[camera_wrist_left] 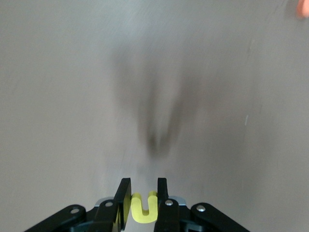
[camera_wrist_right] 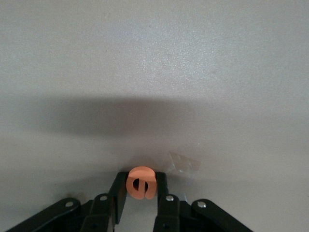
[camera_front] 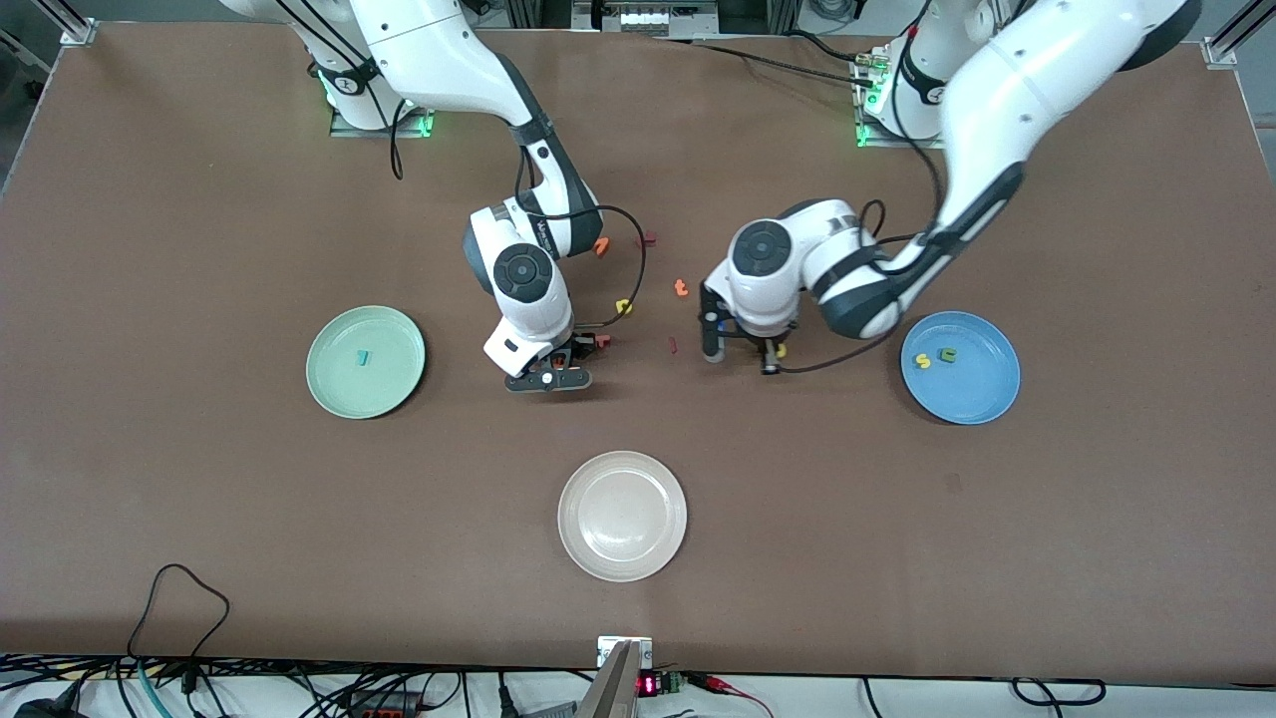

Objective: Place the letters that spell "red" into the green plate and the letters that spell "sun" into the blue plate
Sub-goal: 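Carry the u to the blue plate while the right gripper lifts the e, then release the u while the right gripper drops the e on the green plate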

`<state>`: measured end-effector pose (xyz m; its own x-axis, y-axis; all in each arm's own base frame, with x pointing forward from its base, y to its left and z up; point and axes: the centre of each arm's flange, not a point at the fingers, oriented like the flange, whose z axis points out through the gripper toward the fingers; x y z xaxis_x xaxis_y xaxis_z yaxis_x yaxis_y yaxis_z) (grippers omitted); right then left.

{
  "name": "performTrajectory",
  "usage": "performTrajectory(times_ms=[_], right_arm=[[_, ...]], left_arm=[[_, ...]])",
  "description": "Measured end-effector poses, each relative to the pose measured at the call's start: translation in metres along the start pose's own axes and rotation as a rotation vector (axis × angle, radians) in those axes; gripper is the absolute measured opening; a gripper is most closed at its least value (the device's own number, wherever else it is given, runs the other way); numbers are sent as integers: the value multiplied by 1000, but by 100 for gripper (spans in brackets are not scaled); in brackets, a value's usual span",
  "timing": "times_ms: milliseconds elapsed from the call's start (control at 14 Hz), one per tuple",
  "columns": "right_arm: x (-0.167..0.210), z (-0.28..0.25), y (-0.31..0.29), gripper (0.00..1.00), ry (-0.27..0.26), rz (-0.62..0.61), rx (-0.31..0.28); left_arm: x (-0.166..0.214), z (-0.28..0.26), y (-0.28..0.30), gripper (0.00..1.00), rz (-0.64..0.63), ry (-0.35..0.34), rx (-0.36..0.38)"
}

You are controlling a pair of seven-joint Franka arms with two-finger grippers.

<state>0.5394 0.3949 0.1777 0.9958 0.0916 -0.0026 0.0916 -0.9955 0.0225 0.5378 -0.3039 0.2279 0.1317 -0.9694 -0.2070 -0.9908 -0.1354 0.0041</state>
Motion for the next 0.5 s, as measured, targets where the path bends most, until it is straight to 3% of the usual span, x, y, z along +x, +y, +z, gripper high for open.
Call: performTrajectory(times_ms=[214, 500], right_arm=[[0, 0, -1, 29, 0, -1, 0], [14, -26, 7, 29, 21, 26, 15]], left_arm=[[-111, -30, -56, 26, -187, -15, -59], [-256, -8, -101, 26, -376, -20, -126]])
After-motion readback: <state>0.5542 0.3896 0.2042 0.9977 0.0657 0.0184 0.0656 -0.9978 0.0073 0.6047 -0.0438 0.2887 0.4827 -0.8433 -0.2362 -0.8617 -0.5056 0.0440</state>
